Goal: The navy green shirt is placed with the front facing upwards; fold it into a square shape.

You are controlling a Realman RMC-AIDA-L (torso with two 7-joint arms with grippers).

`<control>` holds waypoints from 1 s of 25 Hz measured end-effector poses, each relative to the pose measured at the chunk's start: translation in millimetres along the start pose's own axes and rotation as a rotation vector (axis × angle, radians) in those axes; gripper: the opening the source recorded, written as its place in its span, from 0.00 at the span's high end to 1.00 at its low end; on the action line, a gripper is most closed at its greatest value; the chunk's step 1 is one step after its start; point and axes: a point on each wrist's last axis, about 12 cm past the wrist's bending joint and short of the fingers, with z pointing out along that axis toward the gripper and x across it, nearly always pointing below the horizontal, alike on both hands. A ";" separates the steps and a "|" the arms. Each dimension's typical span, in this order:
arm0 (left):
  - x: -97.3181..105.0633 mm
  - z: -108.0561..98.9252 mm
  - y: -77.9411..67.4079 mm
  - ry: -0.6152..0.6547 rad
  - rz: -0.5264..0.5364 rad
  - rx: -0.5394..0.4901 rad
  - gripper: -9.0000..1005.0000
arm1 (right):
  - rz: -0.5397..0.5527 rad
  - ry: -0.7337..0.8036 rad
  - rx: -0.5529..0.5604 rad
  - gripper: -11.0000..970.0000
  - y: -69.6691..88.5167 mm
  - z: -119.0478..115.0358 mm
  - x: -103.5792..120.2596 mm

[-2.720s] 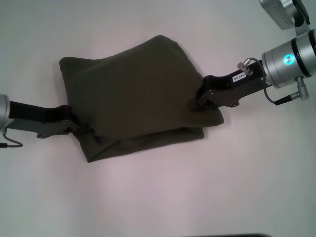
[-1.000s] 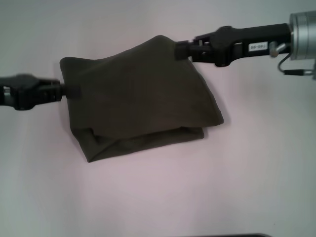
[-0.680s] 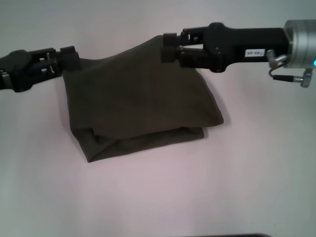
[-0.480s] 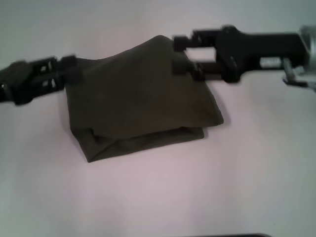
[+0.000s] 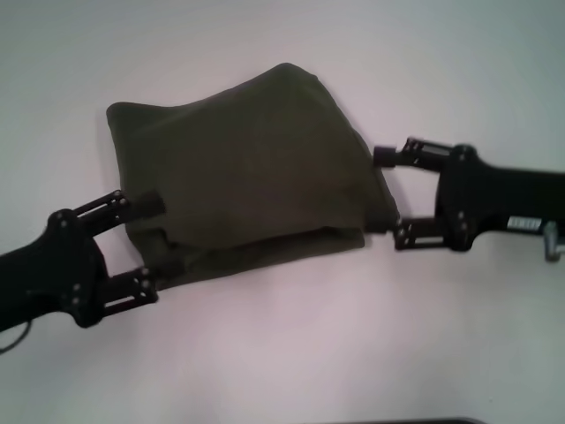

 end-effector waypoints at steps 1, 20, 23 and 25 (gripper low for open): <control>3.3 1.0 -0.5 -0.006 -0.001 -0.006 0.22 | -0.005 -0.006 -0.005 0.13 2.0 1.2 3.6; 15.3 -2.0 -1.3 0.107 -0.061 0.054 0.22 | 0.059 0.035 -0.137 0.06 22.4 23.6 31.6; 14.2 -4.6 0.9 0.130 -0.059 0.058 0.22 | 0.068 0.038 -0.142 0.06 23.5 24.8 33.0; 13.4 -6.4 1.9 0.141 -0.060 0.061 0.22 | 0.077 0.039 -0.144 0.06 24.4 25.7 34.6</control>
